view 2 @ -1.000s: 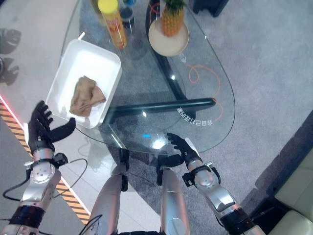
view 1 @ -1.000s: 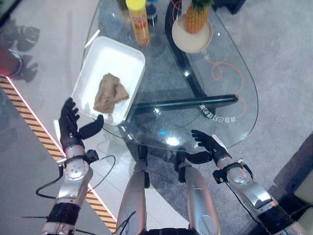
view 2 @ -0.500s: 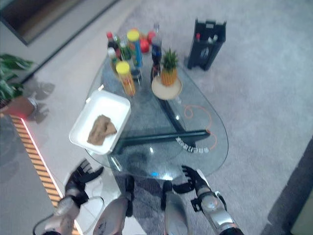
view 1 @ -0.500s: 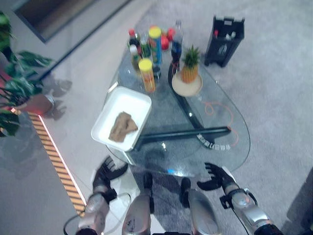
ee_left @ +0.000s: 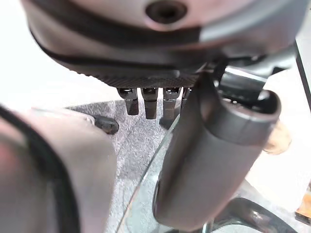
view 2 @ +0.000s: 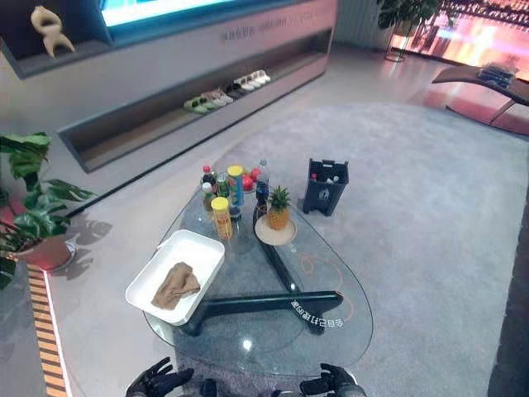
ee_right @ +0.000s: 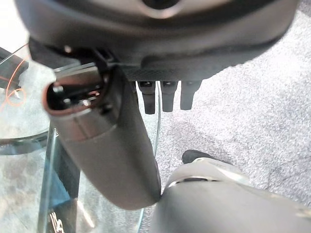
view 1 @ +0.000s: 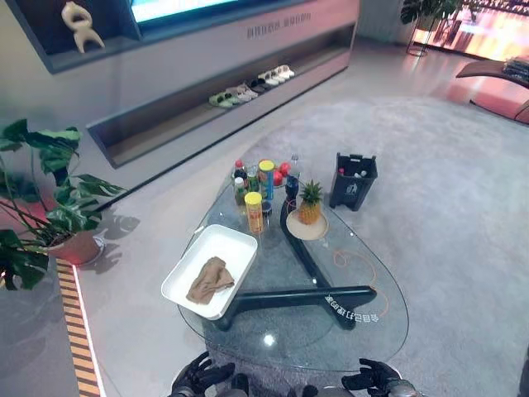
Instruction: Wipe the table with a cloth and put it in the basket.
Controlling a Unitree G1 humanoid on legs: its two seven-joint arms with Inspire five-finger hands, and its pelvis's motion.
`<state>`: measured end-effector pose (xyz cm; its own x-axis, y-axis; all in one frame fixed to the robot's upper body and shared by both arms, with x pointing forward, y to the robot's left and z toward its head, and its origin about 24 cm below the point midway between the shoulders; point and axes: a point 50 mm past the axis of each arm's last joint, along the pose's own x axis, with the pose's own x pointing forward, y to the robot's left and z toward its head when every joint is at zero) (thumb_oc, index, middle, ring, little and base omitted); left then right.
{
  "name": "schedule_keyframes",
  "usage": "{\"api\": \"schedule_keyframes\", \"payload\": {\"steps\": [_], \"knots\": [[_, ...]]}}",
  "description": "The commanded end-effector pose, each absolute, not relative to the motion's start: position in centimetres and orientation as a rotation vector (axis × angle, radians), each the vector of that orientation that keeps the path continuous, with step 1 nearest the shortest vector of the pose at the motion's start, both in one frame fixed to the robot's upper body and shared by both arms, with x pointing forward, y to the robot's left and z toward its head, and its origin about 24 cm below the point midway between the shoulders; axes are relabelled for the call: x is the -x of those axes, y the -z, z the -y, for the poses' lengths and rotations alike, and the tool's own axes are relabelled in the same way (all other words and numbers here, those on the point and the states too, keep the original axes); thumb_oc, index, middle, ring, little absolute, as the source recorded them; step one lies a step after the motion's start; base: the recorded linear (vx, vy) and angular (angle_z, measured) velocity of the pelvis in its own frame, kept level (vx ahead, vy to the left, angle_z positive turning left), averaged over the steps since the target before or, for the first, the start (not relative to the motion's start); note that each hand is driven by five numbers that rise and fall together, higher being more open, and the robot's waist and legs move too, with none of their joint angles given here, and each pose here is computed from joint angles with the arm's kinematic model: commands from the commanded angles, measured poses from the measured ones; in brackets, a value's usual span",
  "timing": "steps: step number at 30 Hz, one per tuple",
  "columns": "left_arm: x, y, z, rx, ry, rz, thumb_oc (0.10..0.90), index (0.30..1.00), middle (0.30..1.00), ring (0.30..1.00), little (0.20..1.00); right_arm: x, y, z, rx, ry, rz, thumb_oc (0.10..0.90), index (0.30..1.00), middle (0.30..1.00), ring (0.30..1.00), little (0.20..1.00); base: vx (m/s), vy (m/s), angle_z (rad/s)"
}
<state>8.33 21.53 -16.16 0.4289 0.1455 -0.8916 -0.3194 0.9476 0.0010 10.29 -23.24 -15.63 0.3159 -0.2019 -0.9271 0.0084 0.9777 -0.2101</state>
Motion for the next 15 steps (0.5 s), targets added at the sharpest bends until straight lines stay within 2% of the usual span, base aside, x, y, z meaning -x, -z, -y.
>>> {"api": "schedule_keyframes", "payload": {"steps": [1, 9, 15], "knots": [[-10.2, 15.6, -22.1, 0.133, -0.261, -1.022, 0.800, 0.900, 0.900, 0.900, 0.900, -9.8, 16.1, 22.3, 0.125, 0.113, -1.277, 0.800, 0.900, 0.900, 0.900, 0.900, 0.04, -0.003, -0.07], [-7.9, 16.6, -21.5, 0.226, -0.318, -1.145, 0.800, 0.900, 0.900, 0.900, 0.900, -8.1, 16.8, 21.9, 0.037, 0.150, -1.316, 0.800, 0.900, 0.900, 0.900, 0.900, 0.01, 0.002, -0.02], [-7.3, 16.8, -21.4, 0.231, -0.316, -1.176, 0.800, 0.900, 0.900, 0.900, 0.900, -7.5, 16.9, 21.6, 0.061, 0.096, -1.341, 0.800, 0.900, 0.900, 0.900, 0.900, 0.02, 0.006, 0.00]]}}
